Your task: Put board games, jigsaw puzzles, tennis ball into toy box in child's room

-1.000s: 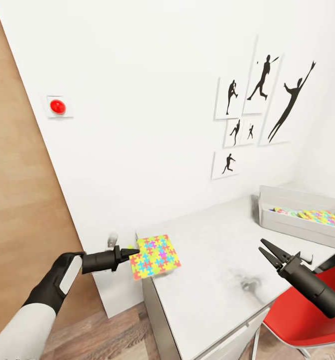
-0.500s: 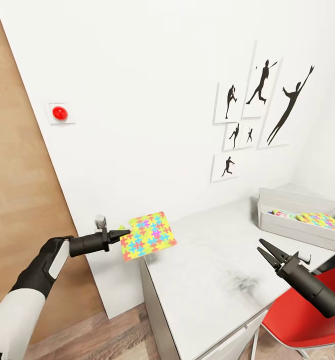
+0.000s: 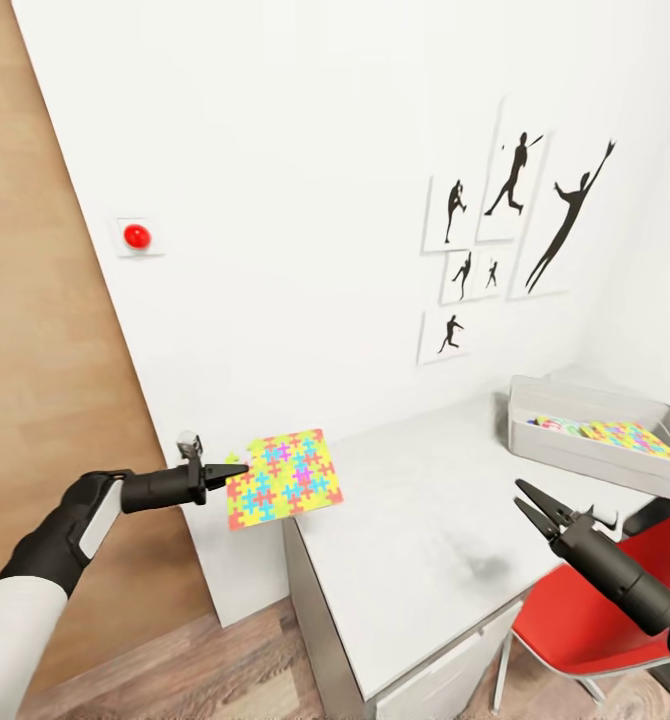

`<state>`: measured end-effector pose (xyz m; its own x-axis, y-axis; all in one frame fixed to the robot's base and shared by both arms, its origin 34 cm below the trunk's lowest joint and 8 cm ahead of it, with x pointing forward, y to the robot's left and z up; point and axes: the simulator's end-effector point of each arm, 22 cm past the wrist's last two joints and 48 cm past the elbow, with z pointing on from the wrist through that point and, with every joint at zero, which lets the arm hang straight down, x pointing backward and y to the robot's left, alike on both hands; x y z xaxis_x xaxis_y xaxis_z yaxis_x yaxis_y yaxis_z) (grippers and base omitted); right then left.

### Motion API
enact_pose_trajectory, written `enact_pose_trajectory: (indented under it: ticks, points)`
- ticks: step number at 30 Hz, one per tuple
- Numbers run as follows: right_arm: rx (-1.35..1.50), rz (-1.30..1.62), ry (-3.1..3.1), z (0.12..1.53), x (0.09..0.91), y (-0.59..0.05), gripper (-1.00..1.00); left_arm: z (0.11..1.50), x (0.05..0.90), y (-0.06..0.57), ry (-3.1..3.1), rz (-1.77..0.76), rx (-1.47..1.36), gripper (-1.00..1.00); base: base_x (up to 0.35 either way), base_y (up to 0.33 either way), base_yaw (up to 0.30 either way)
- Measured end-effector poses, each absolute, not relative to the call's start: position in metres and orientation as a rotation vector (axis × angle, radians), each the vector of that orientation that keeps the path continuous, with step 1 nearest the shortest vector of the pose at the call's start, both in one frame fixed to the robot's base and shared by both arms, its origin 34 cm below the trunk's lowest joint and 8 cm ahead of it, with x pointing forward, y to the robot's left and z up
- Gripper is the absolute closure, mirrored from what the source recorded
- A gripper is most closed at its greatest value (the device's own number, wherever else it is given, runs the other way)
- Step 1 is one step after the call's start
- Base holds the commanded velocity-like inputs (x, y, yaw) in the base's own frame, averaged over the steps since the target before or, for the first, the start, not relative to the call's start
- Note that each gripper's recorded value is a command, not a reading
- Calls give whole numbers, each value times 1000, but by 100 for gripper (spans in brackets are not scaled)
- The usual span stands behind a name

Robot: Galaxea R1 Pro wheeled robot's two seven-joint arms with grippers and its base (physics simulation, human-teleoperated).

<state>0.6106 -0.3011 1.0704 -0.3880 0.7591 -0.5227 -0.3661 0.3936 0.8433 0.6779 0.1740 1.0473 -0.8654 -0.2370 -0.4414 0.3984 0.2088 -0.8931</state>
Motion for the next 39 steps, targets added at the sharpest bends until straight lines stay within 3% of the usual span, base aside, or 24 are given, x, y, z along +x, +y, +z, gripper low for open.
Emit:
enact_pose_trajectory:
  ticks: [17, 39]
  points:
    - [381, 1239, 1529, 1089, 609, -307, -100, 1065, 673, 173, 2009, -1701, 157, 100, -6, 0, -8]
    - [373, 1243, 1514, 1119, 601, -307, -100, 1096, 665, 173, 1999, -1696, 167, 100, 0, 0, -236]
